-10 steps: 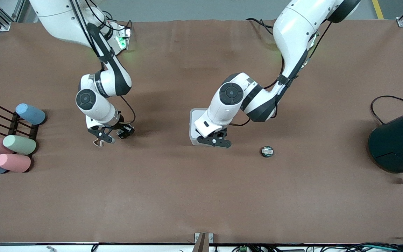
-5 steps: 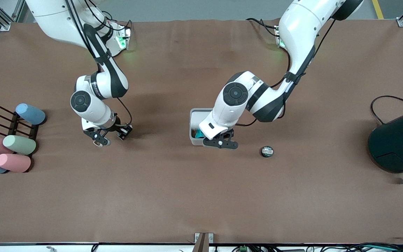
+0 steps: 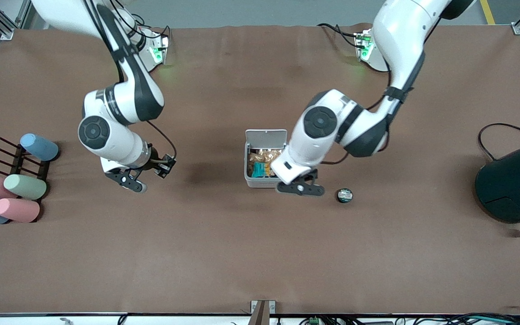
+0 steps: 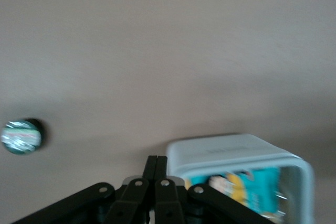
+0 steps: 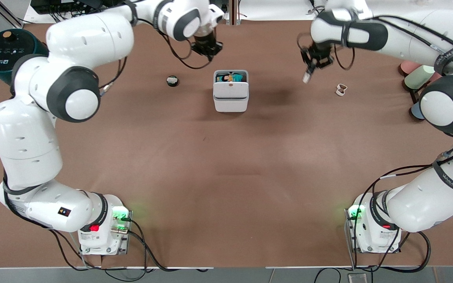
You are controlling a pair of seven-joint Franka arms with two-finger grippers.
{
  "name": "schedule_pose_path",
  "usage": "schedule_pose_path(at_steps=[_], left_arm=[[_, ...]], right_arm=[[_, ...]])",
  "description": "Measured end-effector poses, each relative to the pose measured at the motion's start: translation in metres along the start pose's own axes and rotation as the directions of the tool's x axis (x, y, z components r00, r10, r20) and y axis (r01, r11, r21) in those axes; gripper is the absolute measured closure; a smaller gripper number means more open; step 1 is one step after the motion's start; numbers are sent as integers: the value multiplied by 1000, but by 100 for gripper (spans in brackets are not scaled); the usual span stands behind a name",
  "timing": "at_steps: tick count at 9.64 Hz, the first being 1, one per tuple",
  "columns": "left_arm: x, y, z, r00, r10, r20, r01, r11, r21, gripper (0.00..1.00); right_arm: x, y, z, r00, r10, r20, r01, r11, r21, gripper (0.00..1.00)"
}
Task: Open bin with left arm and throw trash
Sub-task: 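Drop the black box into the open bin with the right gripper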
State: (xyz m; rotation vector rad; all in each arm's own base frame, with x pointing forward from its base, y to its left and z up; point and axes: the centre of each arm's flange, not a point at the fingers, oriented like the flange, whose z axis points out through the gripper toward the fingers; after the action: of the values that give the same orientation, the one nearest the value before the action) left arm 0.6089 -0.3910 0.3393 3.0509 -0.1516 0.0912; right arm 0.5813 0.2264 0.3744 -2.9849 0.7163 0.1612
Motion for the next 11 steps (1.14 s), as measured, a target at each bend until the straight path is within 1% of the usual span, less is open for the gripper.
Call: schedule_pose_path(at_steps=[1, 2, 3, 4, 5, 6, 7, 8, 10, 11], left_arm=[[12, -33, 6, 1000, -3, 14, 2, 1000, 11, 91], [16, -57, 18, 999, -12, 38, 11, 1000, 23, 76], [15, -74, 35, 998, -17, 68, 15, 999, 38, 62], [12, -89, 55, 996, -1, 90, -6, 997, 76, 48], [8, -102, 74, 994, 24, 110, -37, 992, 121, 33], [2, -110, 91, 990, 40, 132, -60, 987, 150, 20], [-5, -111, 105, 987, 50, 150, -74, 984, 160, 4], [-11, -113, 115, 987, 54, 151, -78, 985, 156, 0], [-19, -130, 136, 991, 51, 126, -68, 989, 130, 0], [-23, -143, 144, 991, 60, 123, -75, 990, 118, 0]], right_arm=[[-16, -34, -44, 999, 9, -31, -8, 999, 46, 82], [-36, -63, -77, 998, 27, -62, -21, 995, 97, 82], [-59, -88, -95, 996, 43, -77, -33, 991, 132, 82], [-80, -111, -95, 996, 56, -74, -45, 988, 146, 82], [-102, -138, -84, 995, 72, -75, -59, 984, 166, 82], [-123, -166, -65, 993, 90, -82, -73, 978, 196, 82], [-141, -189, -41, 991, 107, -84, -87, 973, 214, 82], [-156, -206, -18, 990, 117, -81, -97, 971, 219, 82], [-162, -217, 18, 989, 122, -78, -105, 974, 199, 82], [-162, -221, 32, 989, 125, -82, -106, 973, 204, 82]])
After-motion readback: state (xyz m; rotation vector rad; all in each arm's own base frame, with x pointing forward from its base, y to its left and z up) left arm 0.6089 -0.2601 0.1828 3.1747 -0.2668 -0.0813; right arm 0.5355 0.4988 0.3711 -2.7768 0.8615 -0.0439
